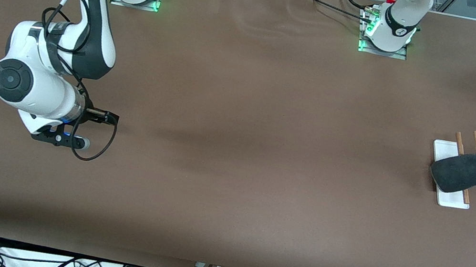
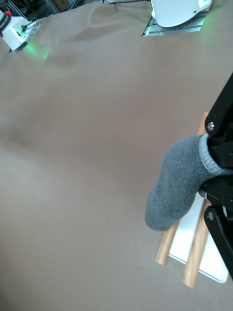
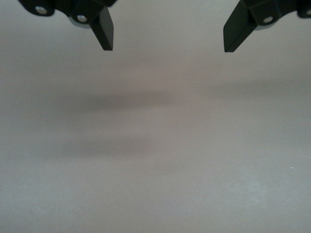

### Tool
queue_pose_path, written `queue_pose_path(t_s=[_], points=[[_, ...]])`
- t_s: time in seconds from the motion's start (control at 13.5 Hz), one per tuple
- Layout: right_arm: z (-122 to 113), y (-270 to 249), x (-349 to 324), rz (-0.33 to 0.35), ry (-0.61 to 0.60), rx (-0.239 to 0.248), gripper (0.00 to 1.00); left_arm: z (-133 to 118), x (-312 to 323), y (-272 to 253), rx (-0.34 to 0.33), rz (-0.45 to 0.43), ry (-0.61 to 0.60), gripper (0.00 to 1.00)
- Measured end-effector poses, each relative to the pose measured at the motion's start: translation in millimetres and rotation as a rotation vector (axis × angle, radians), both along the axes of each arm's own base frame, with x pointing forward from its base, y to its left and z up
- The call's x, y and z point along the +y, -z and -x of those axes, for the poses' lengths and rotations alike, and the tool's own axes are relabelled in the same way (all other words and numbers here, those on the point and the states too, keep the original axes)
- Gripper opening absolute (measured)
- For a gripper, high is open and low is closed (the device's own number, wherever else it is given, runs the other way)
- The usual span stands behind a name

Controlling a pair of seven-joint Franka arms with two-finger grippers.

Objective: Pass towel and hang on rack

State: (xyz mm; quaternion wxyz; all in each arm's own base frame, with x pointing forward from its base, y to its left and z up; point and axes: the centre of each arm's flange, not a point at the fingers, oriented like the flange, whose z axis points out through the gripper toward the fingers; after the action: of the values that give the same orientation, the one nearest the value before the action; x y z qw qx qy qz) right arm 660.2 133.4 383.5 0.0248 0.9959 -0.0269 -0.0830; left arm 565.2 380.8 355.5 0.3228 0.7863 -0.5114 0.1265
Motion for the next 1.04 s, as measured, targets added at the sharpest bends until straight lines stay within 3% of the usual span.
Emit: queue_pose_path(t_s=[0.52, 0.59, 0.89, 1.04], points=[[0, -7, -26, 0.031, -0.015, 0.011, 1.00, 15, 42, 26, -0.025, -0.065, -0.053, 0.03], [2, -12, -28, 0.034, -0.017, 0.009, 1.00, 15, 44, 31, -0.030, -0.067, -0.052, 0.07], [23, -36, -49, 0.038, -0.036, 0.010, 1.00, 14, 44, 38, -0.032, -0.066, -0.051, 0.48], [41, -55, -63, 0.009, -0.032, 0.000, 1.00, 14, 44, 38, -0.032, -0.067, -0.051, 0.69]])
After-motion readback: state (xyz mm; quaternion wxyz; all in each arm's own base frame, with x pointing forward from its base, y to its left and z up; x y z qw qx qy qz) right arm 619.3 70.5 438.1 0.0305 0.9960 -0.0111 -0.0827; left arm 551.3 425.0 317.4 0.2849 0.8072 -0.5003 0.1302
